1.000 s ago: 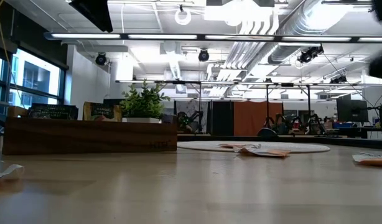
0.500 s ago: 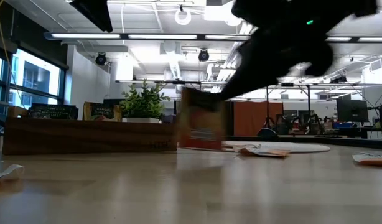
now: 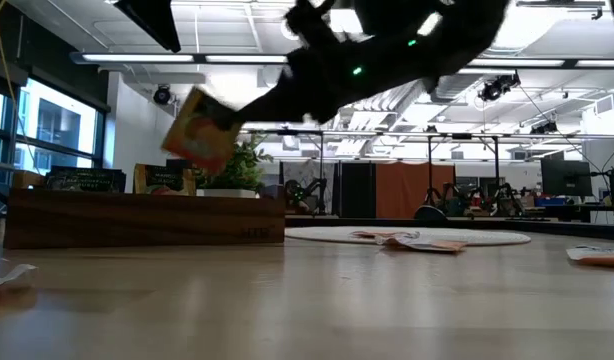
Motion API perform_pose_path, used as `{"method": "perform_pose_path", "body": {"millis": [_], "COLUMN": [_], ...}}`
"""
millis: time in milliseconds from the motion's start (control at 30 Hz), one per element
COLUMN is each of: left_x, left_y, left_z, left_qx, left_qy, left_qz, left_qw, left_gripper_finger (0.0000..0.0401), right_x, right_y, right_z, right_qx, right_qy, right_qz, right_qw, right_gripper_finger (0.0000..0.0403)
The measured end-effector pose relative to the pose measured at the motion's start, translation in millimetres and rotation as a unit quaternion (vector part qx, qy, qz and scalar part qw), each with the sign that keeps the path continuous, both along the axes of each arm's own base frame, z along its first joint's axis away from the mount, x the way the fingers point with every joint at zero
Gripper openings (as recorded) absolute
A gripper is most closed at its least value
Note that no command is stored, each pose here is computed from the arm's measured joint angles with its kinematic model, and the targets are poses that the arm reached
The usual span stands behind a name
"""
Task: Pick & Place Tea
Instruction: Put the yellow tea bag into the middle section of the wooden organizer, then put the orange tea bag into the right section of the wooden organizer
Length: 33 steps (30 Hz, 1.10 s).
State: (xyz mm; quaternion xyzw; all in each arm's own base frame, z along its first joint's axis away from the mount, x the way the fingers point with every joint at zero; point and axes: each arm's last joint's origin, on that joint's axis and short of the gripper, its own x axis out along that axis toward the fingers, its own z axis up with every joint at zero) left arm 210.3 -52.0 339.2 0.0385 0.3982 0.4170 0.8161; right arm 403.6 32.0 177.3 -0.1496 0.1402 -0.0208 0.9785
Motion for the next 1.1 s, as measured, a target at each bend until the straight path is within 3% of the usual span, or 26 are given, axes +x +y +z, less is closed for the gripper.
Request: {"method": "perform_pose_path", "body": {"millis": [200, 433, 700, 1100], "left_x": [0.1, 0.1, 0.1, 0.2], "left_y": [0.0, 0.0, -0.1, -0.1], "left_z": [0.0, 0.0, -0.2, -0.2], "left_qx": [0.000, 0.000, -0.003, -0.004], "left_qy": [-0.001, -0.001, 0.000, 0.000], "left_qz": [0.000, 0.000, 0.000, 0.000], "left_qw": [1.000, 1.000, 1.000, 1.000], "left_gripper_finger": [0.0147, 0.0147, 0.0147, 0.0147], "right_x": [30.4, 47.7, 47.3, 49.6], "right_y": [-1.2, -9.7, -20.2, -18.6], "right_z": [-5.1, -12.4, -18.6, -13.6], "right_qx": [-0.063, -0.064, -0.069, -0.091], "right_qy": [0.037, 0.055, 0.095, 0.069], "right_qz": [-0.013, -0.011, -0.010, 0.001], "right_qw": [0.997, 0.996, 0.993, 0.994], "right_gripper_finger": [0.0000, 0.0000, 0.0004, 0.0106]}}
